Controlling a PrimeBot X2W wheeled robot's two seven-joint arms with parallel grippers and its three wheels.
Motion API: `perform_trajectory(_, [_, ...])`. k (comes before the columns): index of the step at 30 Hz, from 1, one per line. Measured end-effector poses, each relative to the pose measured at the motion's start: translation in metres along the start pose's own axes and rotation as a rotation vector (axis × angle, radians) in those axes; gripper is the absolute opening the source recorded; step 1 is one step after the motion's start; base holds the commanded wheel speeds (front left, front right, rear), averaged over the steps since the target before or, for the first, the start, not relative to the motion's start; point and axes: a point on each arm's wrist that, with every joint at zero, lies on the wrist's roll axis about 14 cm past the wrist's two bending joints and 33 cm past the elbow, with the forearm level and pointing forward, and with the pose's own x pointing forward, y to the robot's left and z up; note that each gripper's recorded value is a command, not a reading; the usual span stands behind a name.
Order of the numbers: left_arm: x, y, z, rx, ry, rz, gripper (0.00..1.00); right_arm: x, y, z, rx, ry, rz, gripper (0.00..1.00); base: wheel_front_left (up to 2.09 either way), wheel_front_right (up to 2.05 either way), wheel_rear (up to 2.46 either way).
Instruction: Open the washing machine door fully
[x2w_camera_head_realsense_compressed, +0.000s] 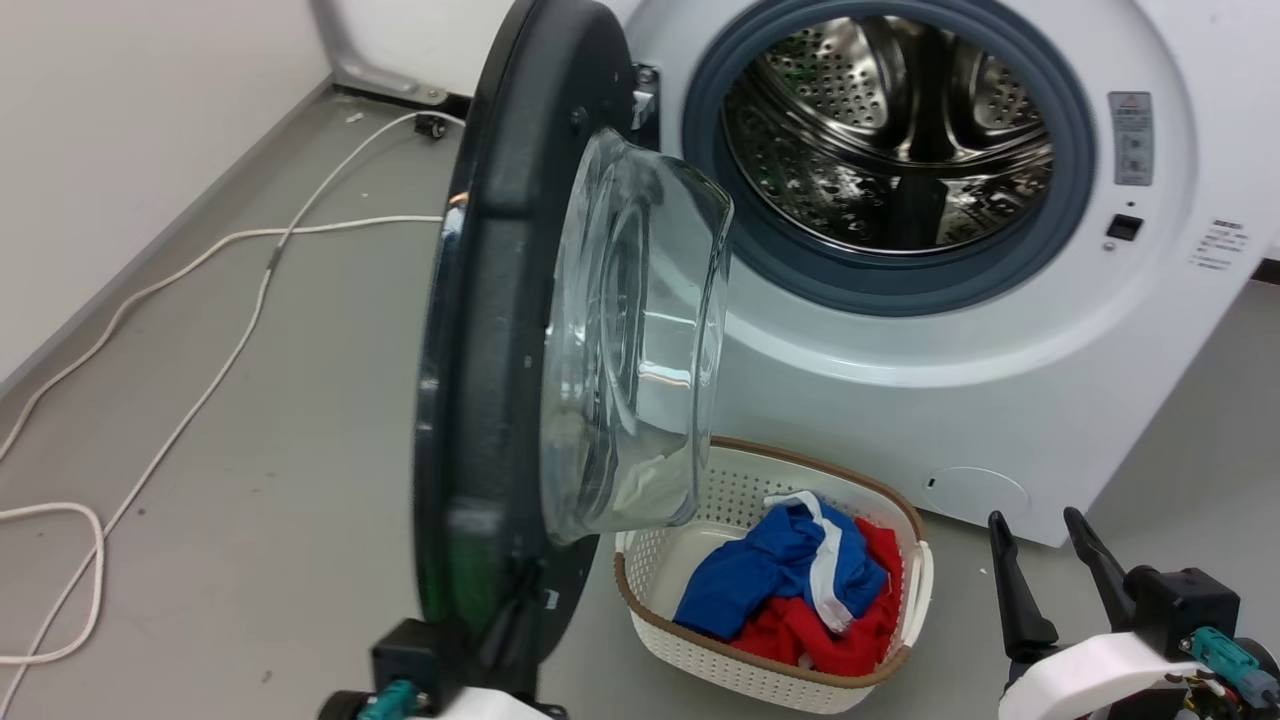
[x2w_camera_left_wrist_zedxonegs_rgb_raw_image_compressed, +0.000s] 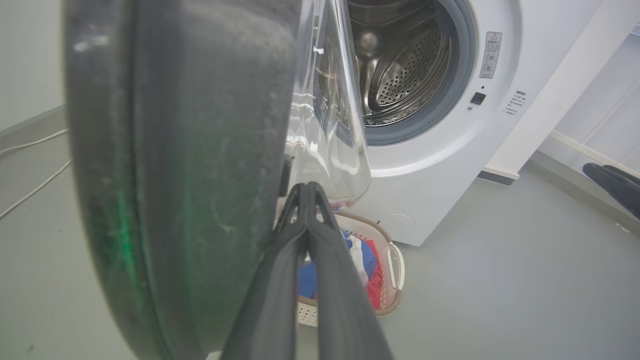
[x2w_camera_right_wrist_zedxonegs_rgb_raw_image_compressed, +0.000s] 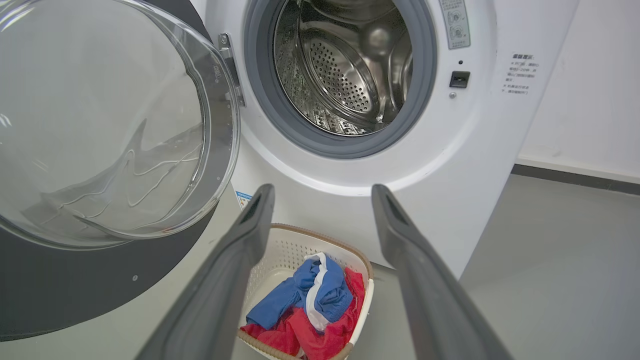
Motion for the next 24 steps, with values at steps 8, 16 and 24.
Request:
perform_trajectory(8, [-0.001, 0.069, 0.018, 0.07, -0.043, 0.168, 0.0, 0.009, 0.01, -0.005, 0.006, 0.014, 0.034, 1.0, 0.0, 0.0, 0.0])
perform_trajectory(16, [0.009, 0.128, 0.036, 0.132, -0.056, 0.283, 0.0, 0.008, 0.0, -0.01, 0.01, 0.036, 0.007, 1.0, 0.0, 0.0, 0.0])
perform_trajectory(24, [0.035, 0.175, 0.067, 0.167, -0.109, 0.366, 0.0, 0.011, -0.013, -0.017, 0.014, 0.055, -0.025, 1.0, 0.0, 0.0, 0.0])
